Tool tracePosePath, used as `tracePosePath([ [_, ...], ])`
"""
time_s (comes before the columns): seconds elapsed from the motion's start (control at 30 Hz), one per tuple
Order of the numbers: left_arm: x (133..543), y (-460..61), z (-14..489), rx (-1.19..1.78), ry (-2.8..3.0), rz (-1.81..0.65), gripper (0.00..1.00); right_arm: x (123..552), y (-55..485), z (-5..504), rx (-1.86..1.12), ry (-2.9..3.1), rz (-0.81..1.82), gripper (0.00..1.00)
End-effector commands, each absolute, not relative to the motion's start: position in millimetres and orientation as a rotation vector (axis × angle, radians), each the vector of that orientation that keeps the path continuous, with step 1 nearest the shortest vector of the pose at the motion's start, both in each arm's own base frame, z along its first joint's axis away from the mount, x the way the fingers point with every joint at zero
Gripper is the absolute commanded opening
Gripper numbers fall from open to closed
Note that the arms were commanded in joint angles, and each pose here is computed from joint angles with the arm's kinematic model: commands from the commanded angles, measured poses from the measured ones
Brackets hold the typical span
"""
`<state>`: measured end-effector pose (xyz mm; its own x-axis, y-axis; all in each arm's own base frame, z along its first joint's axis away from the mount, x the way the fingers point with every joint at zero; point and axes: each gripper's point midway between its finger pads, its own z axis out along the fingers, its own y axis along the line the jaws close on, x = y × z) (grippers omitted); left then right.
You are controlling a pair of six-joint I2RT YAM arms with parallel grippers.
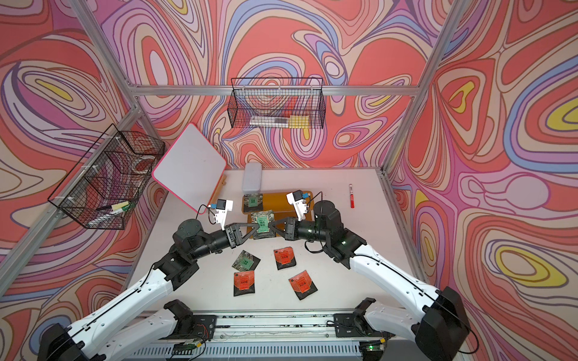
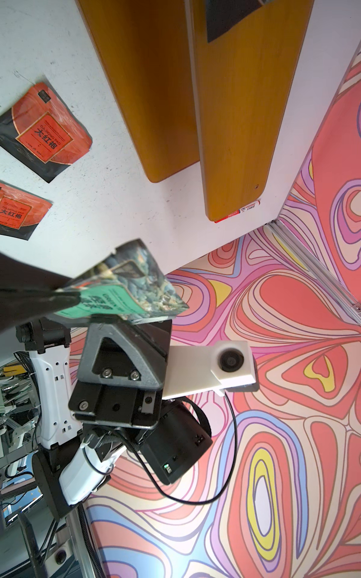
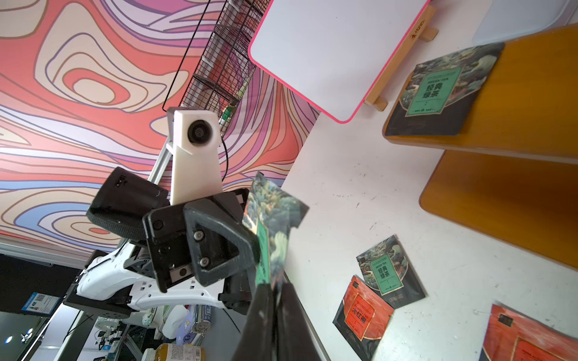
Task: Place the tea bags on the shelf by color
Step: Place the tea bag on the shelf.
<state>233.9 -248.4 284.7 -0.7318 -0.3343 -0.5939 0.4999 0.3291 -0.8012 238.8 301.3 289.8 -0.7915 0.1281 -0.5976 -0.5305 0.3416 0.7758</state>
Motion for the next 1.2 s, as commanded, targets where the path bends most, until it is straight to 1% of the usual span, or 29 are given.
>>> tracePosePath([
  [0.0, 234.6, -250.1, 309.4, 0.19, 1.805, -1.513, 0.0, 241.0, 302.2, 303.2, -0.367, 1.99, 1.5, 0.02],
  [0.03, 235.5, -249.9, 309.5, 0.188, 1.805, -1.511, 0.0, 241.3, 302.4, 303.4, -0.367, 1.991, 1.501, 0.01],
  [0.07, 237.2, -249.9, 308.8, 0.182, 1.809, -1.507, 0.06, 241.9, 302.7, 302.9, -0.366, 1.993, 1.5, 0.0],
  [0.1, 238.8, -249.3, 308.4, 0.175, 1.812, -1.503, 0.18, 242.5, 303.3, 303.5, -0.366, 1.993, 1.501, 0.0],
  [0.13, 240.5, -248.9, 308.0, 0.166, 1.817, -1.498, 0.37, 243.4, 303.6, 304.2, -0.366, 1.994, 1.498, 0.0],
  [0.17, 243.3, -247.5, 306.3, 0.152, 1.827, -1.485, 0.59, 245.5, 303.6, 304.3, -0.363, 1.999, 1.49, 0.0],
  [0.2, 246.5, -245.5, 303.5, 0.132, 1.847, -1.463, 0.69, 247.7, 303.6, 305.0, -0.365, 2.003, 1.481, 0.0],
  [0.27, 252.9, -239.0, 297.4, 0.088, 1.889, -1.404, 0.85, 253.1, 303.5, 304.8, -0.36, 2.02, 1.456, 0.0],
  [0.33, 260.2, -227.6, 286.1, 0.014, 1.941, -1.315, 0.96, 261.9, 301.7, 302.5, -0.337, 2.048, 1.423, 0.0],
  [0.37, 264.1, -220.1, 279.9, -0.025, 1.966, -1.26, 0.99, 266.9, 300.5, 302.3, -0.326, 2.059, 1.412, 0.0],
  [0.47, 271.2, -199.3, 264.6, -0.105, 2.038, -1.092, 0.99, 284.5, 295.2, 297.6, -0.29, 2.106, 1.367, 0.0],
  [0.73, 283.1, -170.4, 257.7, -0.094, 2.092, -0.788, 0.99, 340.9, 279.1, 265.2, -0.195, 2.28, 1.171, 0.0],
  [0.83, 287.1, -165.0, 259.2, -0.077, 2.076, -0.727, 0.99, 356.7, 277.1, 254.6, -0.183, 2.319, 1.128, 0.0],
  [0.93, 287.5, -160.0, 249.2, -0.072, 2.106, -0.672, 0.99, 369.2, 276.9, 245.3, -0.175, 2.351, 1.117, 0.0],
  [1.17, 289.4, -158.5, 236.5, -0.063, 2.115, -0.644, 0.99, 390.8, 275.8, 229.7, -0.144, 2.394, 1.135, 0.0],
])
